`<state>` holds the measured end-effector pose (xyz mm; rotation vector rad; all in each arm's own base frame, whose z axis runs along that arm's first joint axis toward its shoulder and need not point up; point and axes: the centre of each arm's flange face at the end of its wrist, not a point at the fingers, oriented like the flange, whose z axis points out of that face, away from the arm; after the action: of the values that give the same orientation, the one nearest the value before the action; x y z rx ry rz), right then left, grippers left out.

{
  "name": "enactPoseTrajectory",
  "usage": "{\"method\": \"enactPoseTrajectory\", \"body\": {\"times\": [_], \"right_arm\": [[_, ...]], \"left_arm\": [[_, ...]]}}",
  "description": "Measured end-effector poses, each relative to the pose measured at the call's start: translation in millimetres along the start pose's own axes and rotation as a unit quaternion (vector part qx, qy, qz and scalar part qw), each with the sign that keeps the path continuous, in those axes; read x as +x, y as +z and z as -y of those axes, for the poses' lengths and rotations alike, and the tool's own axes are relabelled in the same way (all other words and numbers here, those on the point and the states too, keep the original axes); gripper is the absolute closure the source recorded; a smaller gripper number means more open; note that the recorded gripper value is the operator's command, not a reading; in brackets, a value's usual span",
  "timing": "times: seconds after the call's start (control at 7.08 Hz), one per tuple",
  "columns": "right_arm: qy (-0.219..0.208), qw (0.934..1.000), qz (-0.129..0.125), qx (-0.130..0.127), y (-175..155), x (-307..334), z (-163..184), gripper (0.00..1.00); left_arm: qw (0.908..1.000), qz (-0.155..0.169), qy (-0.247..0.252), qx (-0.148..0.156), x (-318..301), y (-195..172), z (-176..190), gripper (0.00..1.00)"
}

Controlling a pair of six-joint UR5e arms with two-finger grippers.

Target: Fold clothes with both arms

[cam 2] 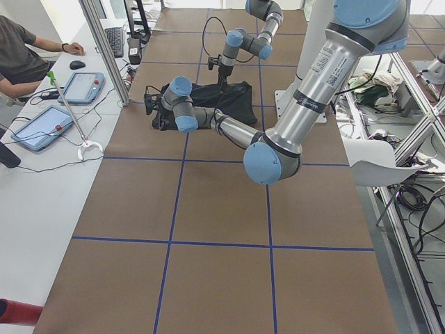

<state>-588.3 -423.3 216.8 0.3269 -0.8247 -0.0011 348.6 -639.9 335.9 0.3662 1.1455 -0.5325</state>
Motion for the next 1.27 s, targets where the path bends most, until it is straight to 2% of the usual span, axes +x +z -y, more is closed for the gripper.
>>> {"method": "enactPoseTrajectory", "body": {"times": [0.14, 0.28, 0.42, 0.71, 0.99, 1.13, 1.27], "right_arm": [[-0.009, 0.9998, -0.018, 0.004, 16.7, -3.4, 8.4, 0.03], [-0.013, 0.9995, -0.029, 0.005, 26.4, -5.5, 15.3, 0.1], [-0.016, 0.9992, -0.037, 0.005, 32.5, -5.4, 22.4, 0.11], [-0.032, 0.9981, -0.053, 0.002, 39.2, 18.5, 40.1, 0.08], [-0.056, 0.996, -0.067, -0.016, 48.1, 71.6, 53.9, 0.08], [-0.072, 0.9947, -0.068, -0.025, 42.5, 111.9, 66.3, 0.06], [-0.082, 0.9944, -0.058, -0.034, 25.4, 145.6, 82.3, 0.03]], "left_arm": [[1.0, 0.001, 0.0, 0.0, -0.8, 0.5, 0.1, 0.01], [1.0, 0.001, 0.0, 0.0, -1.3, 0.8, 0.2, 0.01], [1.0, 0.001, -0.001, -0.001, -1.4, 0.8, 0.2, 0.01], [1.0, 0.0, -0.001, -0.001, 0.0, 0.8, -0.5, 0.01], [1.0, -0.003, -0.002, 0.0, 4.8, -0.4, -0.2, 0.01], [1.0, -0.006, -0.002, 0.0, 7.9, -1.3, -0.2, 0.01], [1.0, -0.007, -0.002, 0.0, 9.8, -1.9, -0.2, 0.01]]}}
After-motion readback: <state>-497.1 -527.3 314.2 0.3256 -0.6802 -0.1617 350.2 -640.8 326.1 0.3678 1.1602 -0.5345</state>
